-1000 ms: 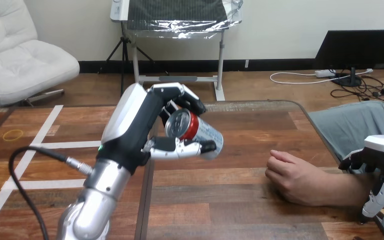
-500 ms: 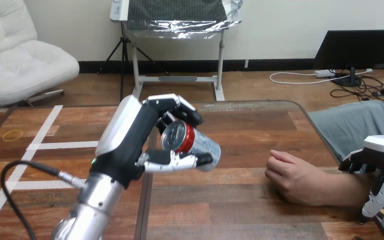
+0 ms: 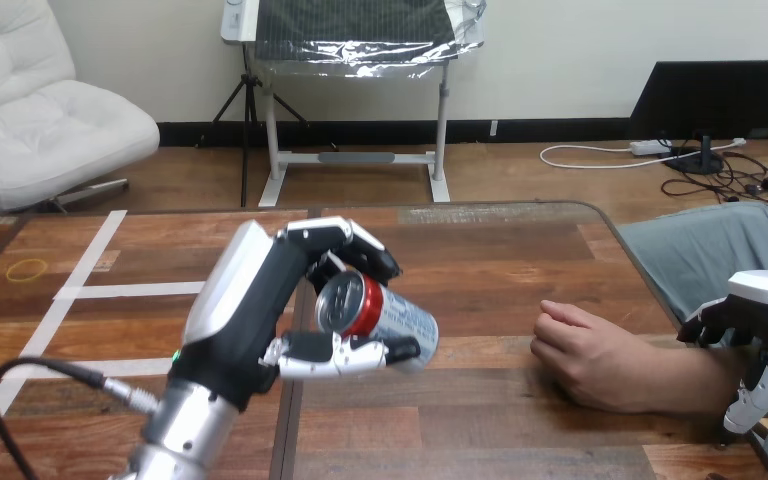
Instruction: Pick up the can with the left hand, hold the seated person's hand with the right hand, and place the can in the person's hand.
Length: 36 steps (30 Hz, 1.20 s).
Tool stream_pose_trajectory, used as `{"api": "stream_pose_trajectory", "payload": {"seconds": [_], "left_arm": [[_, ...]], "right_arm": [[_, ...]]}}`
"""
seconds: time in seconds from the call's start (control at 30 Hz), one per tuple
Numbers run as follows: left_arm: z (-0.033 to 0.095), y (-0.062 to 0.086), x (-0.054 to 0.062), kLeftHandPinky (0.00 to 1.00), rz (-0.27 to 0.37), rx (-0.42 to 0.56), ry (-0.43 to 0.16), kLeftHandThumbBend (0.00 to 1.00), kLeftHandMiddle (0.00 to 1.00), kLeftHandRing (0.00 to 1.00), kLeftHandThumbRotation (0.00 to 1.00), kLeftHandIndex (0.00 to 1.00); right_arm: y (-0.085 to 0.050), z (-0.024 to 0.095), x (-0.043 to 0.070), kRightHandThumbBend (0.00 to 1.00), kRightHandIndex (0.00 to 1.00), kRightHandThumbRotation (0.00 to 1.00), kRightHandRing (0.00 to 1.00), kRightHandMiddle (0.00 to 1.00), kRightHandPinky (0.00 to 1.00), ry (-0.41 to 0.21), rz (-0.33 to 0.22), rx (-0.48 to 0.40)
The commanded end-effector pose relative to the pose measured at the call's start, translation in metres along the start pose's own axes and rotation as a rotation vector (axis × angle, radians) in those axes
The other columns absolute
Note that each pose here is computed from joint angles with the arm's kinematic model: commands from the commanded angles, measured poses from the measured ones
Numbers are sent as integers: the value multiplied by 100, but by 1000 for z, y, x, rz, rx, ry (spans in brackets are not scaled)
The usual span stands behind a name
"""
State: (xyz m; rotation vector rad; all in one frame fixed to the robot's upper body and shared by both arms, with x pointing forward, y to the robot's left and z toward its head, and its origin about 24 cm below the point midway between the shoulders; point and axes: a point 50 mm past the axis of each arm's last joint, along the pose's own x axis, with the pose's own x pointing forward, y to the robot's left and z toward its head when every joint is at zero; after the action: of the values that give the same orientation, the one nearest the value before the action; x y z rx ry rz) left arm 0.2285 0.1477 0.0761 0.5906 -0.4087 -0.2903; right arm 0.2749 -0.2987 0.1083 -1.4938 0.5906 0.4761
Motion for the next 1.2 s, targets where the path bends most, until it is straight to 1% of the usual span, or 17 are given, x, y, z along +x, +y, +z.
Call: {"api": "stream_pose_trajectory", "payload": {"seconds": [0.0, 0.2, 0.33, 0.6, 0.77, 1.17], "left_arm": [[20, 10, 7, 35, 61, -8, -119, 60, 47, 40, 0, 50], [20, 8, 4, 33, 60, -25, -116, 60, 46, 38, 0, 51], [21, 5, 2, 31, 64, -42, -101, 59, 45, 37, 0, 51], [22, 1, 2, 29, 67, -59, -97, 59, 44, 35, 0, 50], [23, 0, 2, 29, 70, -62, -99, 58, 45, 35, 0, 50], [25, -2, 2, 31, 69, -65, -99, 59, 46, 37, 0, 50]], "right_arm": [[-24, 9, -2, 72, 85, 2, 84, 87, 79, -33, -102, -12], [-24, 9, -1, 72, 85, 1, 83, 86, 78, -34, -108, -8], [-24, 9, 0, 72, 84, 1, 82, 86, 77, -36, -113, -6], [-23, 10, 0, 72, 84, 0, 81, 84, 75, -45, -123, -8], [-22, 11, 0, 72, 83, 0, 80, 84, 74, -51, -129, -14], [-22, 11, 1, 71, 83, 0, 79, 84, 73, -58, -130, 6]]}}
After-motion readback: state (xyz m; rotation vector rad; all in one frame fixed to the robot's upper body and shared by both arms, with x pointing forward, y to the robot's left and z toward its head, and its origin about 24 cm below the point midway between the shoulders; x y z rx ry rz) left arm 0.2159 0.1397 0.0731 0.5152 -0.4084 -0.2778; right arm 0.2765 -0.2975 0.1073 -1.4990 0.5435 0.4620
